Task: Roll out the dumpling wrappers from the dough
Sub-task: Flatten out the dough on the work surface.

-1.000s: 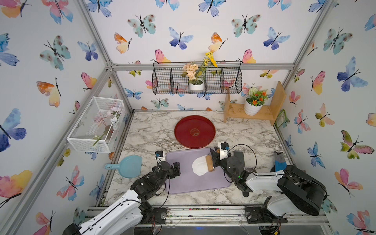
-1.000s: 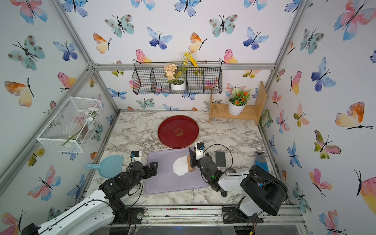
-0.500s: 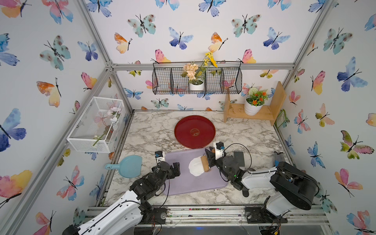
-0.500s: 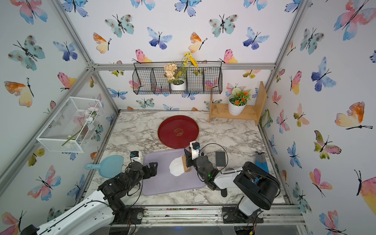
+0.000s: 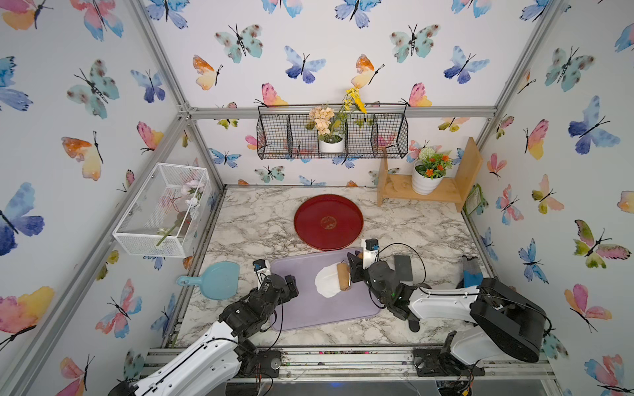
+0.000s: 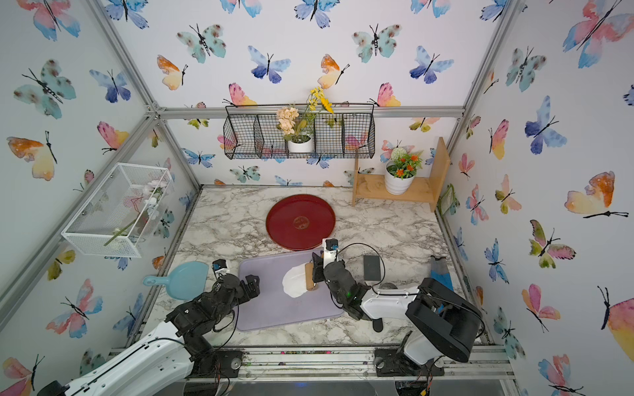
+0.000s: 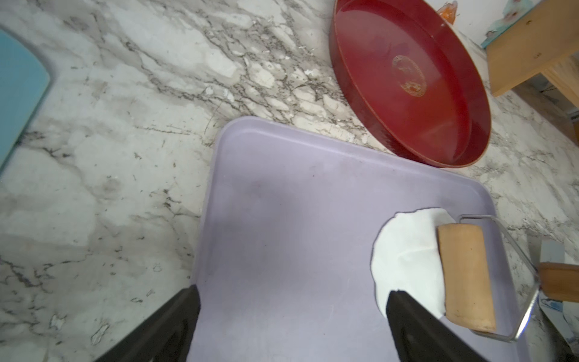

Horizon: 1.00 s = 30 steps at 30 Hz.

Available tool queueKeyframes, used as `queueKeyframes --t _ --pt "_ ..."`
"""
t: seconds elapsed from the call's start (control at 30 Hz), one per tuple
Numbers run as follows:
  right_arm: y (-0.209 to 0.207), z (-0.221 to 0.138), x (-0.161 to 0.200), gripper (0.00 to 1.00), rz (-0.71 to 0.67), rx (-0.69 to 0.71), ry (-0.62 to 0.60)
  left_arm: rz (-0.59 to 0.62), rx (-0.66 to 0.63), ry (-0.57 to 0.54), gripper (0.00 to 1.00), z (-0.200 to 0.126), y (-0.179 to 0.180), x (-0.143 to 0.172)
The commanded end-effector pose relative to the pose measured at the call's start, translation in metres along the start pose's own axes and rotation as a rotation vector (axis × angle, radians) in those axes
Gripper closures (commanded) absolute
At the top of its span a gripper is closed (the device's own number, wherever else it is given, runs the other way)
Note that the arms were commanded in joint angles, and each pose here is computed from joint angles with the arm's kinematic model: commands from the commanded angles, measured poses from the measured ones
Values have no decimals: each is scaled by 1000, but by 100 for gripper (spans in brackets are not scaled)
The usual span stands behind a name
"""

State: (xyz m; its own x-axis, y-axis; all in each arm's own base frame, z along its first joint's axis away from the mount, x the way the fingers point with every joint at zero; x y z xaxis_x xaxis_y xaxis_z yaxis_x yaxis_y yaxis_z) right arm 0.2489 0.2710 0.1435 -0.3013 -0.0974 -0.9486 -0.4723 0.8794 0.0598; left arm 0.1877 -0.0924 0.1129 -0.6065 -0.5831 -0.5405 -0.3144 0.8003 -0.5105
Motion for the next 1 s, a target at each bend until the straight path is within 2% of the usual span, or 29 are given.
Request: queueKeyframes --t 0.0,0.2,0.5,0.8,0.97 --pt "-24 -19 75 98 -213 62 315 -57 -82 -1 1 6 21 7" --pt "0 -19 35 98 -213 -76 218 -66 -90 26 1 16 28 18" --pt "28 -19 1 98 -187 -232 133 -45 -44 97 1 27 23 31" --pt "3 -11 -19 98 -122 -5 59 0 8 122 1 30 13 33" --pt "0 -7 -29 98 -131 39 29 19 32 142 1 34 6 36"
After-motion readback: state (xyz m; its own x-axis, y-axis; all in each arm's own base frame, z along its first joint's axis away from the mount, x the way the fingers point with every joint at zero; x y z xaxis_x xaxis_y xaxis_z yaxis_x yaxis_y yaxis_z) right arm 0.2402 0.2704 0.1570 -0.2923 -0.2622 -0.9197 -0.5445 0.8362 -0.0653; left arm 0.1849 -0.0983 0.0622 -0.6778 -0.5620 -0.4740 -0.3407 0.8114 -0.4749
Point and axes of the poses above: each gripper's point midway between its finger pads, its own z axis out along the fingers, its own y axis along the line the jaws close on, x = y × z, the point moved 4 cm from there along -z, back along the fingers, and after that the axes turned 12 degrees about -z, right-handed, at the moved point
